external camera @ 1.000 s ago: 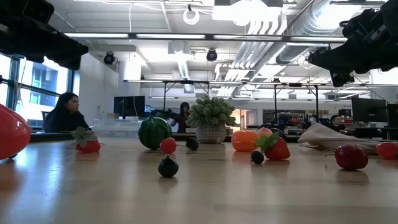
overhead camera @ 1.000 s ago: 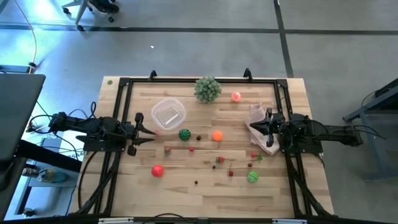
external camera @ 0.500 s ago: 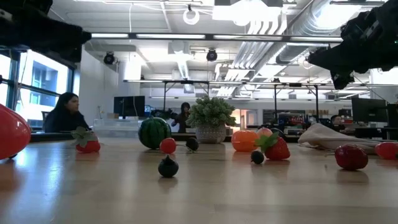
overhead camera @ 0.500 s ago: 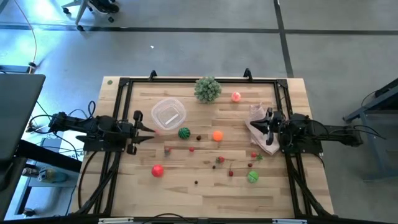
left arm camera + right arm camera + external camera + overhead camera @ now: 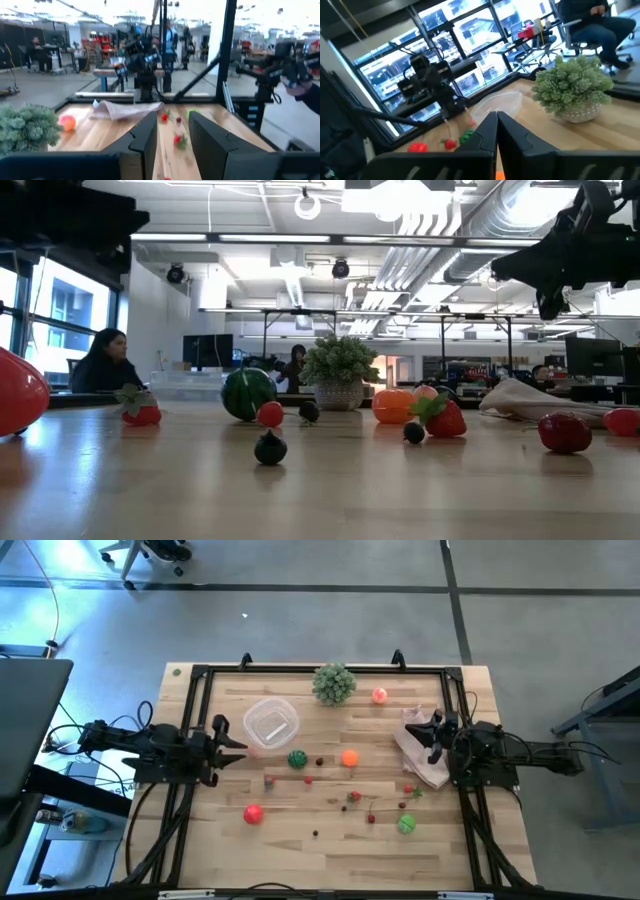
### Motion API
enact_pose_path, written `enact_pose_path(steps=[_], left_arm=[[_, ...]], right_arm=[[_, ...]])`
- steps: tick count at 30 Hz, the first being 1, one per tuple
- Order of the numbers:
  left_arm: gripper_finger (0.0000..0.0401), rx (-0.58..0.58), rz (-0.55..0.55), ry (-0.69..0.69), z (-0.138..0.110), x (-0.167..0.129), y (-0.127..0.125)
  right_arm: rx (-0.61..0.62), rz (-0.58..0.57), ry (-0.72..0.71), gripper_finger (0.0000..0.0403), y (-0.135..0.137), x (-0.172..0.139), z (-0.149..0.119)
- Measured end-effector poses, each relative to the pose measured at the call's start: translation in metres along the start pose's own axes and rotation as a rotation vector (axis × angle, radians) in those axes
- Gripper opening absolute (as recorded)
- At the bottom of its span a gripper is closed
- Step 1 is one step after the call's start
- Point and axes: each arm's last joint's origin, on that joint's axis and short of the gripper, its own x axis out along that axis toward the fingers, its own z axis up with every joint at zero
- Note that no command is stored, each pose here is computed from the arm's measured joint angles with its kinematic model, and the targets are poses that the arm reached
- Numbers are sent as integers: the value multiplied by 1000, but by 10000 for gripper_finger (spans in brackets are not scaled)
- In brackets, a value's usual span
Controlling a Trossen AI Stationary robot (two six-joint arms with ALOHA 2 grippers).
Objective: Pick and placing Produce into tupperware
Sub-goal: Move the transparent bin to the center of the table
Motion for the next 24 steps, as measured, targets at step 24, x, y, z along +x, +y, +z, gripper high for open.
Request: enact_pose_path(steps=[24], left_arm=[[101, 97, 537, 76, 121, 27, 10]], right_arm=[[-133, 90, -232, 0, 10, -3, 24]])
